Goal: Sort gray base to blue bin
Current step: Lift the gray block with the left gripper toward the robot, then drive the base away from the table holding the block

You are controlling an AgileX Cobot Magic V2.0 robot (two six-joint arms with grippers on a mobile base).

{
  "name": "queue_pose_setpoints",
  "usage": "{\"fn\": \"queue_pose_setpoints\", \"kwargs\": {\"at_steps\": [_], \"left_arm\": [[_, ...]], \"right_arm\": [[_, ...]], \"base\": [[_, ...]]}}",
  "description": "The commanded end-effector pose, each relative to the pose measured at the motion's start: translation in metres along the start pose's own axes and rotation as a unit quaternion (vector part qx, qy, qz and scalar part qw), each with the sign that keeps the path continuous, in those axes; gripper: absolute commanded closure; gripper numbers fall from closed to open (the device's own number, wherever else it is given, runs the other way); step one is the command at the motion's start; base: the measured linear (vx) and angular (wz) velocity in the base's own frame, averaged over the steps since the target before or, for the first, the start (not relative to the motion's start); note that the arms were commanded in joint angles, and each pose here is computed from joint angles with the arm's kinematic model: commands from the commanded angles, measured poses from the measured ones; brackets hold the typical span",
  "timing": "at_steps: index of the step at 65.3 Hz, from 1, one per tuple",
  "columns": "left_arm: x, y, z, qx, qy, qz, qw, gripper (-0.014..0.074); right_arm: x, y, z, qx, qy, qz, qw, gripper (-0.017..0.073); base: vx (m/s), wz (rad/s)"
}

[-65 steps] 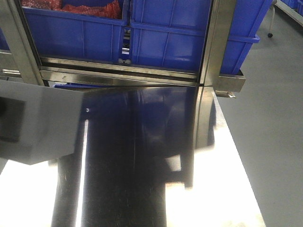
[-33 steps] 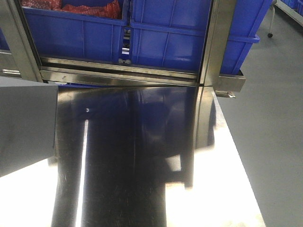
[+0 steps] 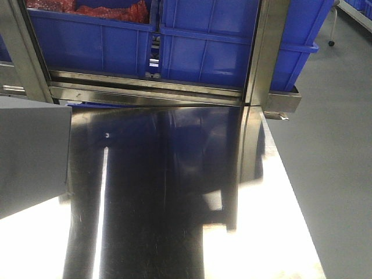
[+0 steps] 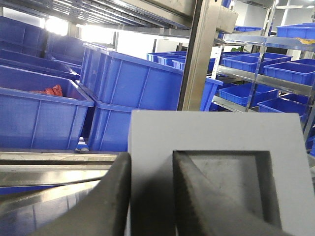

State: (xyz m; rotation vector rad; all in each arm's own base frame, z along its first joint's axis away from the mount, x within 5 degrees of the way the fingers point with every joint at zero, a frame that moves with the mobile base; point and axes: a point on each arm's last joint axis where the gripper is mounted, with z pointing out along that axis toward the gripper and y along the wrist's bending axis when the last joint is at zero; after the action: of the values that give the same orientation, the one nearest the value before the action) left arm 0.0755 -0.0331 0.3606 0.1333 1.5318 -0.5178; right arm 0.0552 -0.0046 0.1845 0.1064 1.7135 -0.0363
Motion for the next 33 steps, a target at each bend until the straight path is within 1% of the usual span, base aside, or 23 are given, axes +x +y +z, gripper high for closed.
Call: {"fn": "queue_pose_setpoints", "kwargs": {"at_steps": [1,22,33], "left_arm": [[-0.0188,-0.0040,-0.0020,0.013,-0.064,-0.005,0.998,0.0600],[-0.0188,-0.0040,-0.0020,0.013,-0.064,-0.005,0.998,0.0600],[-0.0188,-0.0040,-0.0020,0.013,-0.064,-0.005,0.998,0.0600]], "right_arm": [[-0.0063,0.0000,-0.0002,0.000,-0.037,-0.006,0.999,0.0564],[-0.0063,0.0000,-0.0002,0.000,-0.037,-0.006,0.999,0.0564],[-0.0063,0.0000,-0.0002,0.000,-0.037,-0.006,0.999,0.0564]], "base": [[0.00,0.00],[0.00,-0.01],[-0.05,-0.28]]}}
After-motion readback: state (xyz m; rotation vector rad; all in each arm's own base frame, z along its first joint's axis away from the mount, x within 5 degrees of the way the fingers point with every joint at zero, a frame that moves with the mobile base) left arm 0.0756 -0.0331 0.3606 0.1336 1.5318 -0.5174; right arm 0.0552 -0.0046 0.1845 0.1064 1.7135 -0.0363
